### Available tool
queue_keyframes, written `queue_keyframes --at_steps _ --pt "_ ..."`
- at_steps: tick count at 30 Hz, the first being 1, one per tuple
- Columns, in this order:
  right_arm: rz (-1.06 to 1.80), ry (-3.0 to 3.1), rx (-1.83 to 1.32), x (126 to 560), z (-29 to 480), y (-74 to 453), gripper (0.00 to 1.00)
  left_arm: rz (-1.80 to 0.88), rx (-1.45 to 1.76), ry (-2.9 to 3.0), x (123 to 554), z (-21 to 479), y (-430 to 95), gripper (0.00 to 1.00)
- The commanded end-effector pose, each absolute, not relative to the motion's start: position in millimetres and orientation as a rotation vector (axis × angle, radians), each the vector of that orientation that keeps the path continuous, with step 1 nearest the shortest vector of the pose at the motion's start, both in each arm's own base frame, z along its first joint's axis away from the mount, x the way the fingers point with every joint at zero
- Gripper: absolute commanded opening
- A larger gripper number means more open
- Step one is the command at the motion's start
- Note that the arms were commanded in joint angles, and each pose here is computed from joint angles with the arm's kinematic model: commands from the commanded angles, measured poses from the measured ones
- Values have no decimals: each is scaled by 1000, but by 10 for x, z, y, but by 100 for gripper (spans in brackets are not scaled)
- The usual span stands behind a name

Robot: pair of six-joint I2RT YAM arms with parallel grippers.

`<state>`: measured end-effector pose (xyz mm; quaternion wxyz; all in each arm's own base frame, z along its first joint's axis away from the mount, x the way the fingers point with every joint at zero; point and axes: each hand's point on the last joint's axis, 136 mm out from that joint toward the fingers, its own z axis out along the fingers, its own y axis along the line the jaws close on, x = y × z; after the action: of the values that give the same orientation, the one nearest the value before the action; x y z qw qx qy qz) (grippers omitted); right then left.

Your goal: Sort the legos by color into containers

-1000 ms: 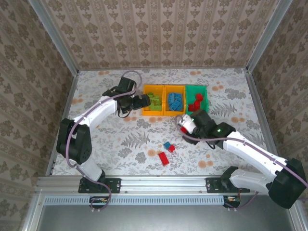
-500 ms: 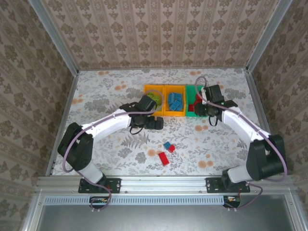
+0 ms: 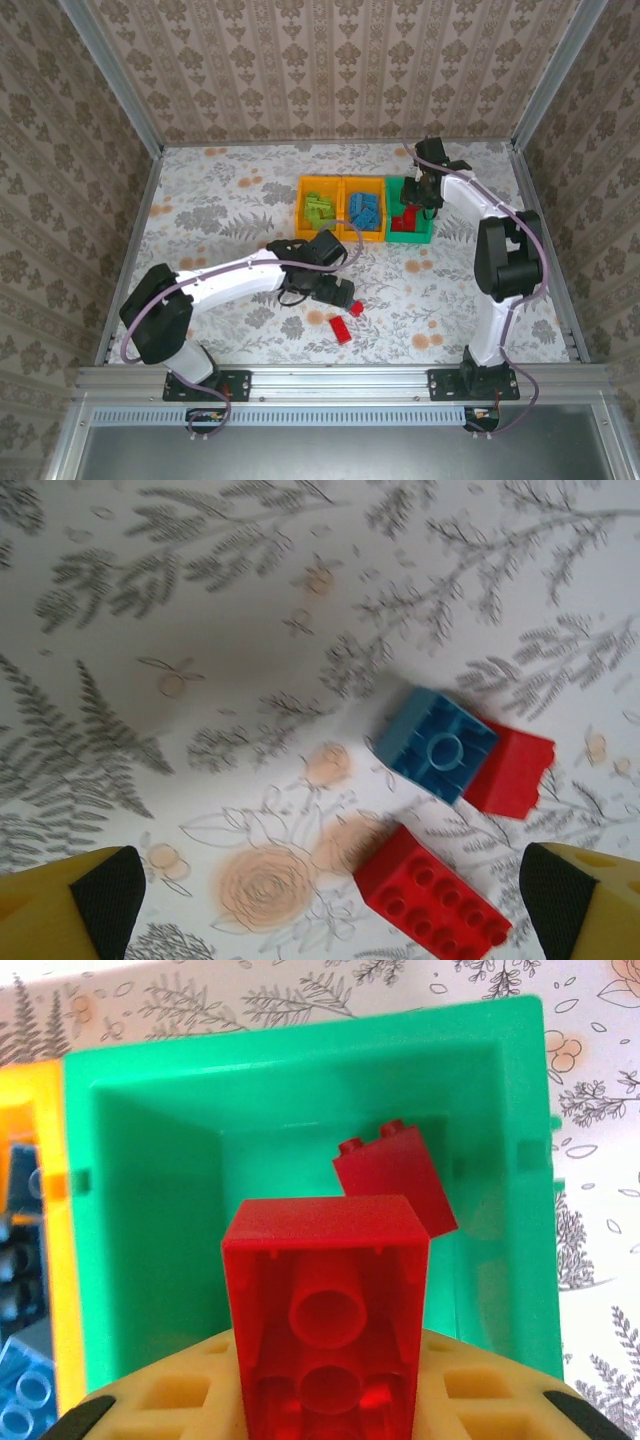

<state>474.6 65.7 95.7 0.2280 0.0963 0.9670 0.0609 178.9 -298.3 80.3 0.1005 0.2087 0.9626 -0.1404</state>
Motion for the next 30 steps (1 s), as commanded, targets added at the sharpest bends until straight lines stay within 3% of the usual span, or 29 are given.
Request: queue_keyframes --at_steps 1,7,14,18,23,30 --pt "199 2723 331 4738 888 677 36 -425 680 2882 1565 817 -2943 100" --pt "246 2733 341 4794 841 736 49 -437 754 2926 1349 745 -3004 100" --pt "333 2697 347 4796 999 826 74 -480 684 3065 1098 672 -3060 100" --pt "433 2638 326 4798 1219 931 79 -459 678 3116 989 637 -3112 100" --pt "517 2537 320 4789 1586 998 87 -498 450 3239 880 511 -3155 99" --pt "562 2421 273 4693 1945 1020 90 -363 315 3262 991 477 -3110 95"
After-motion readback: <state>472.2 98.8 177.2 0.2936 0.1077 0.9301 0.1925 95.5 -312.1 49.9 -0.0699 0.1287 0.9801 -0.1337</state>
